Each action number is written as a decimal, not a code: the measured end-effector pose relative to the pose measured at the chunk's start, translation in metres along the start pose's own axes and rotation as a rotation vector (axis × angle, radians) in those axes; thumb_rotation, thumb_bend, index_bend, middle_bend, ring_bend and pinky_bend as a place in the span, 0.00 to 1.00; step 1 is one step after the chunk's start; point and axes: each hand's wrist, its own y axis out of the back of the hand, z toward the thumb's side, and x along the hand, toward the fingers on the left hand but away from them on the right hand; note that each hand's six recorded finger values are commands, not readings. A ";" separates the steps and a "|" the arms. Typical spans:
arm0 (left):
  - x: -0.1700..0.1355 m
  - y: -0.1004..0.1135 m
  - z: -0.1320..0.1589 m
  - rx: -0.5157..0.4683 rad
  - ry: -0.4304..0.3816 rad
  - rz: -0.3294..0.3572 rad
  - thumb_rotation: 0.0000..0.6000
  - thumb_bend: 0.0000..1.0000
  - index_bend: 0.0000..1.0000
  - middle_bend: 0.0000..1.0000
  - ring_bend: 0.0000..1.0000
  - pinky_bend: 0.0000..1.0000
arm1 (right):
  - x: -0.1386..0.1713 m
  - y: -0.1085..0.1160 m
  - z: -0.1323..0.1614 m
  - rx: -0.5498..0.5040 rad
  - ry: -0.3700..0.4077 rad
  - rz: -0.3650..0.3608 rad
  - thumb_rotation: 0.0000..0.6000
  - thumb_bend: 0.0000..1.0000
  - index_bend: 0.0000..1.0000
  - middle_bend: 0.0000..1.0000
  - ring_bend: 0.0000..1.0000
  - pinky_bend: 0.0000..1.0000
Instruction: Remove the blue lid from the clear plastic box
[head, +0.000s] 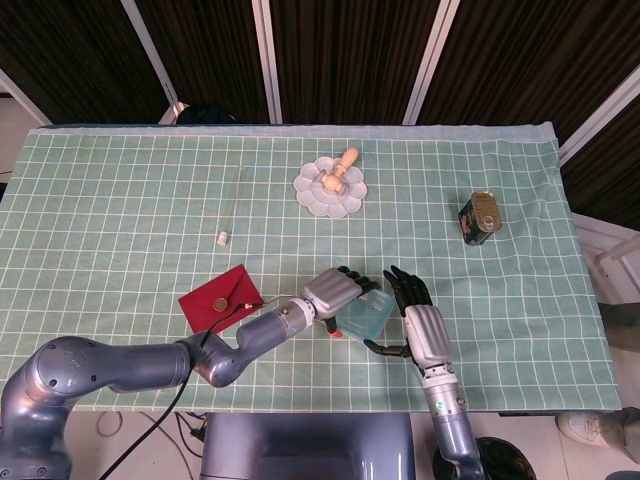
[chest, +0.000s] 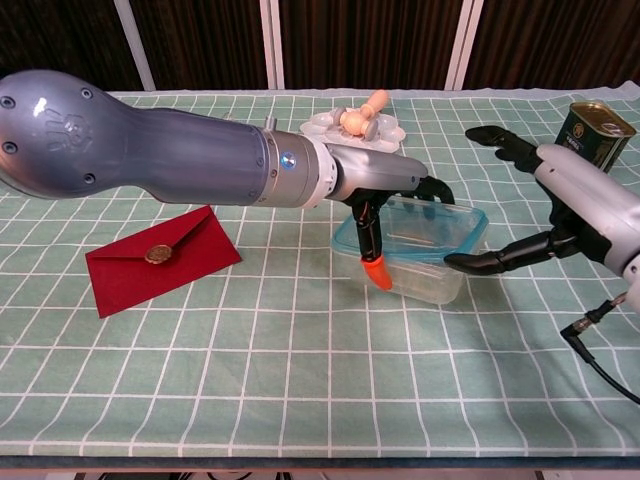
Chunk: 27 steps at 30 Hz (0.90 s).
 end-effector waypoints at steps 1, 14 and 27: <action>0.000 0.000 0.001 0.000 -0.001 0.000 1.00 0.19 0.29 0.30 0.30 0.40 | 0.000 0.000 -0.001 -0.003 0.000 -0.003 1.00 0.23 0.00 0.00 0.00 0.00; 0.002 0.003 0.008 -0.075 -0.013 -0.003 1.00 0.19 0.26 0.27 0.26 0.37 | 0.001 -0.006 -0.008 0.023 0.013 -0.005 1.00 0.23 0.00 0.00 0.00 0.00; 0.000 0.004 0.009 -0.111 -0.018 -0.026 1.00 0.18 0.25 0.26 0.25 0.36 | -0.001 -0.010 -0.004 0.033 0.061 -0.028 1.00 0.23 0.00 0.00 0.00 0.00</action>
